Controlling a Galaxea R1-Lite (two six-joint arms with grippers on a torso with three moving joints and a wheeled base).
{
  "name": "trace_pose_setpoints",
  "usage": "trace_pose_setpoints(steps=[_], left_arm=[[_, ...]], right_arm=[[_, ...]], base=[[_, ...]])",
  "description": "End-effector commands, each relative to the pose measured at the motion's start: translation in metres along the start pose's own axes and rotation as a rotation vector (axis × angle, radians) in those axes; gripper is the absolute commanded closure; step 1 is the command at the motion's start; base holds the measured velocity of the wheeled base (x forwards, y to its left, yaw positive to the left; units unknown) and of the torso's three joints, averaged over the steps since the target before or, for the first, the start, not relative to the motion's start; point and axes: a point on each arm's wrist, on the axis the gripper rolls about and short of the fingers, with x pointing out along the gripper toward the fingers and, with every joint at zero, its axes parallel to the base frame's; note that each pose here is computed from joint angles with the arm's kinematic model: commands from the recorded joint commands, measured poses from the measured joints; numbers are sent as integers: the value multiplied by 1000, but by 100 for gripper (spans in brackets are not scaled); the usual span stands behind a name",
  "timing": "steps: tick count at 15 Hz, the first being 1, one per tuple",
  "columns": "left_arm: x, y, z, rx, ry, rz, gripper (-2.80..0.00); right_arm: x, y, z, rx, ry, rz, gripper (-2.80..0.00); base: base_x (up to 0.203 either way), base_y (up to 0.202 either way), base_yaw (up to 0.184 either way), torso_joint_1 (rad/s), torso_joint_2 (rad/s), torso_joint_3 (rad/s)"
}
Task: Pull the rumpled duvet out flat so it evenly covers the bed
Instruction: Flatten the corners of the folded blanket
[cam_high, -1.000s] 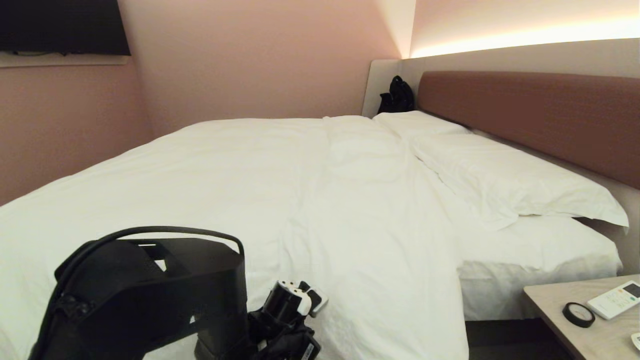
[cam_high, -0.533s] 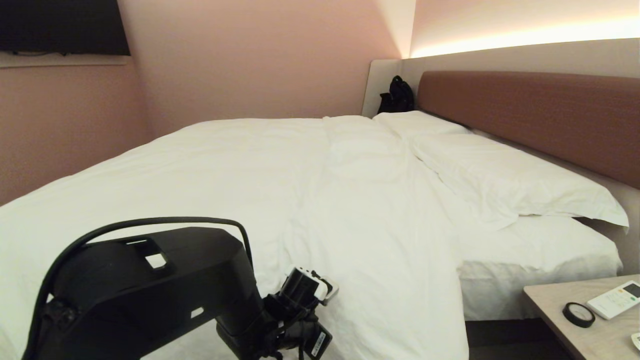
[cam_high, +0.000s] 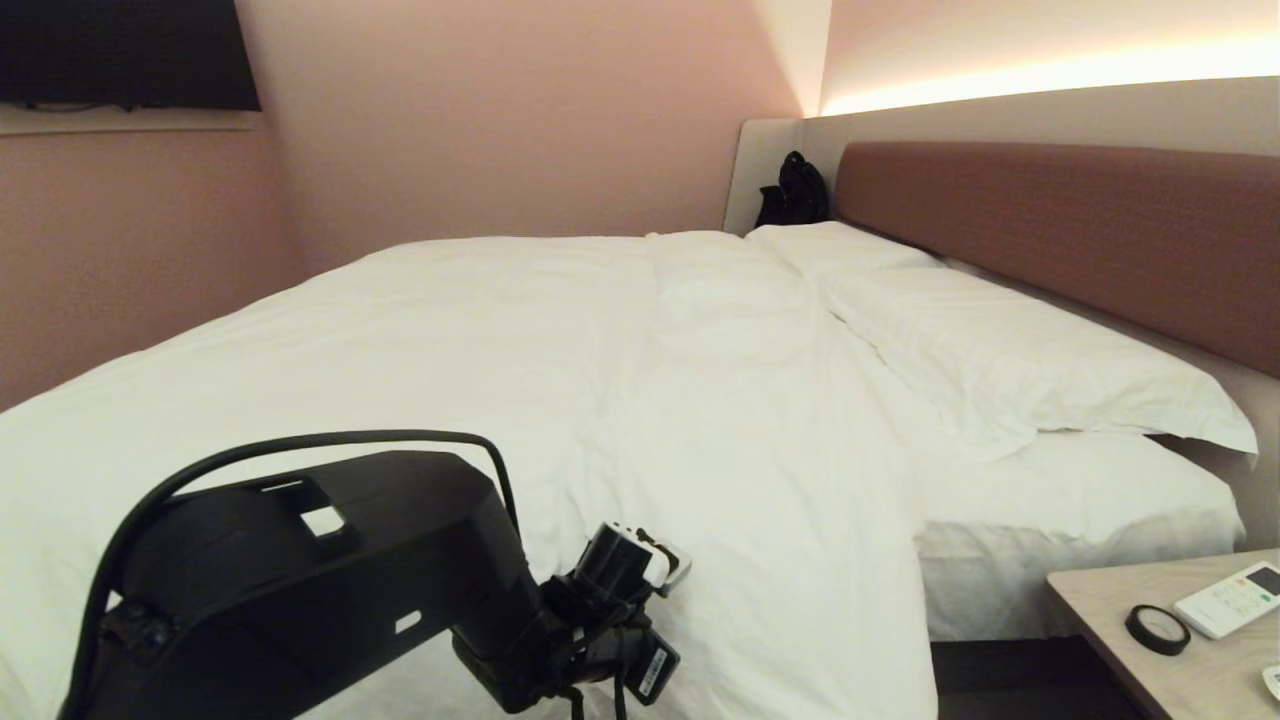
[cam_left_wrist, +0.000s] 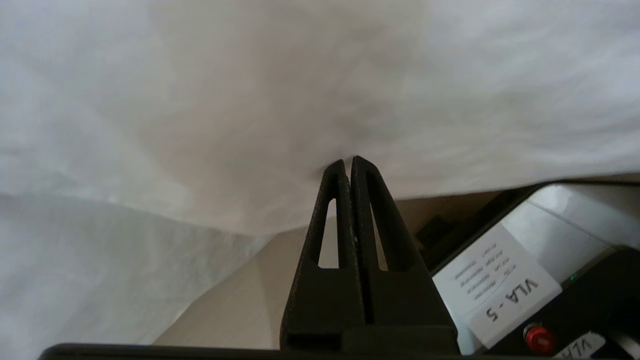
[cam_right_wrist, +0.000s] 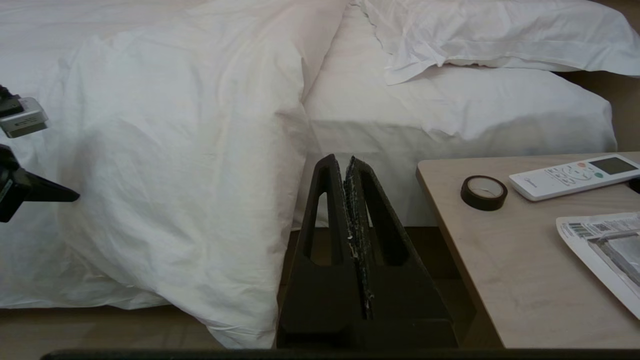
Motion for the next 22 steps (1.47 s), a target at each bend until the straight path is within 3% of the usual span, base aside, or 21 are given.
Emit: trace_pose_setpoints(steps=[1,7,9,11,13,15,17,22], left_arm=[[3,0,2,1,-8,0,0],[5,2,18,-44,-57,3,0],[-2,3,29,-102,-90,4,0],[-4,5,31,-117,-88,6,0],[-23,13,61,-234,-93,11,0],[-43,23,79,-304,-105,27,0],[-55,31,92,-315,-153,46,0],[-59,65,107,-371,-166,97,0]], right_arm=[[0,0,0,0,1,0,0],[0,0,0,0,1,0,0],[0,0,0,-1,1,0,0],[0,0,0,-1,1,0,0],[0,0,0,-1,0,0,0],[0,0,0,0,1,0,0],[0,0,0,-1,1,0,0],[0,0,0,0,1,0,0]], base=[[0,0,0,0,0,0],[0,0,0,0,0,0],[0,0,0,0,0,0],[0,0,0,0,0,0],[0,0,0,0,0,0],[0,0,0,0,0,0],[0,0,0,0,0,0],[0,0,0,0,0,0]])
